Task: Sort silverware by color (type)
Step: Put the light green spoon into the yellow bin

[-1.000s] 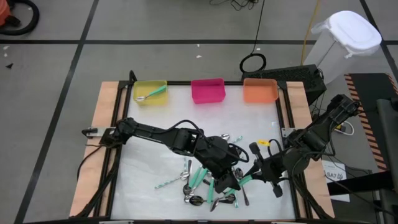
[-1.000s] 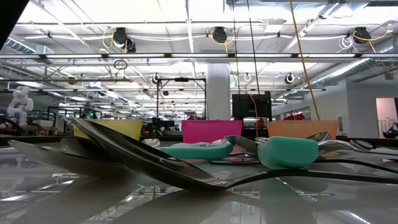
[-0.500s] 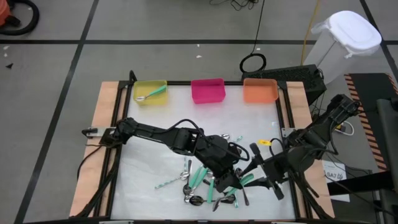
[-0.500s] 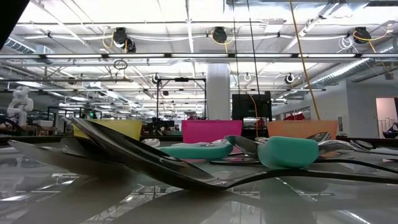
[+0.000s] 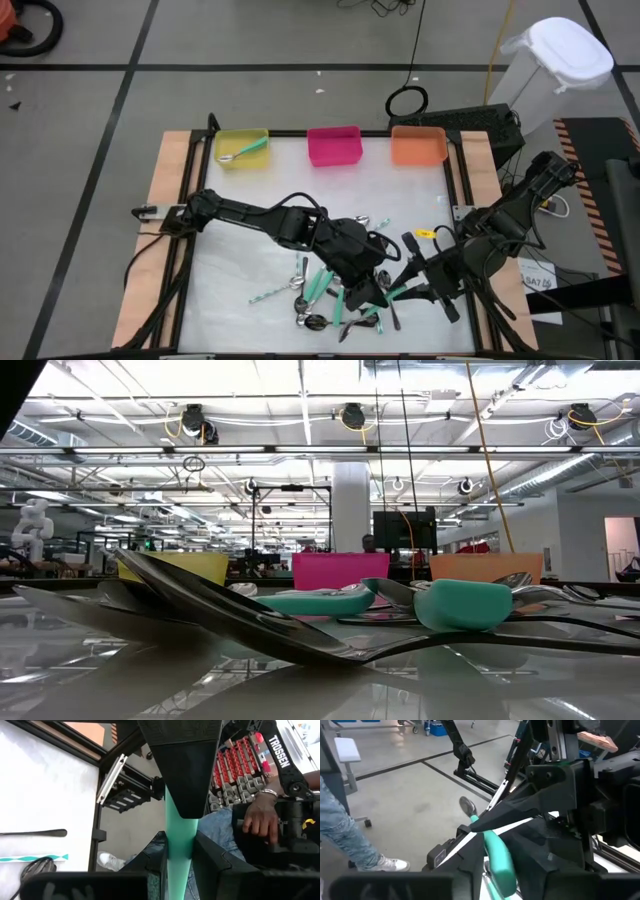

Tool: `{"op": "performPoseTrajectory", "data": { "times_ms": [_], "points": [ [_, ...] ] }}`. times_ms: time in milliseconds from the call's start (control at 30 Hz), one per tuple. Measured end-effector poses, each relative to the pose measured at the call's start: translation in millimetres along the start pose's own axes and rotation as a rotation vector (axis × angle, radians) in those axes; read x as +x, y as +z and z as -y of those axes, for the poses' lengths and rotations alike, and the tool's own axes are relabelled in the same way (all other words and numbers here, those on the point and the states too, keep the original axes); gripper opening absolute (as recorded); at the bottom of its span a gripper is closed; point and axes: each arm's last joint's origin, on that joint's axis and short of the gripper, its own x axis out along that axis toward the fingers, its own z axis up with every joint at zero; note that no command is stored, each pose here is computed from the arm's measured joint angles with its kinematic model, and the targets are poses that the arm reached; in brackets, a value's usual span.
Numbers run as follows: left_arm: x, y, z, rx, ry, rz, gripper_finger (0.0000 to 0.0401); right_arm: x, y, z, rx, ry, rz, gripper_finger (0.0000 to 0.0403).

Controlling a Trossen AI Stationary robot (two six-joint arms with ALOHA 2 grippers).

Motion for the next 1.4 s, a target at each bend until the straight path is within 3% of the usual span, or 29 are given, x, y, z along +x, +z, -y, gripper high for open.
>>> {"op": "performPoseTrajectory", "data": {
  "times_ms": [167,433,667,833,1100,1400],
  "points": [
    [0.2,-0.2,0.2,-0.008,-0.005,-0.003,0.0061,0.0,0.0,-0.6,-0.010,0.020,0.002,0.0051],
    [0.4,0.2,-0.2,-0.030,0.019,0.024,0.0063,-0.3,-0.6,-0.5,0.004,0.021,-0.004,0.0051],
    [1.0,1.4,-1.2,0.000,0.122,0.137,0.0183,-8.1,-2.0,1.6,0.095,0.012,-0.023,0.0049],
    [-4.2,5.2,0.3,0.049,0.184,0.213,0.0226,-24.6,-1.4,6.3,0.210,-0.011,-0.017,0.0049],
    [-39.2,15.2,18.3,0.246,0.343,0.380,0.0231,-54.2,-4.5,12.5,0.473,-0.017,-0.028,0.0049],
    [-80.6,22.4,35.3,0.370,0.515,0.511,0.0231,-70.3,-16.3,18.0,0.749,-0.160,-0.090,0.0049]
  ]
}}
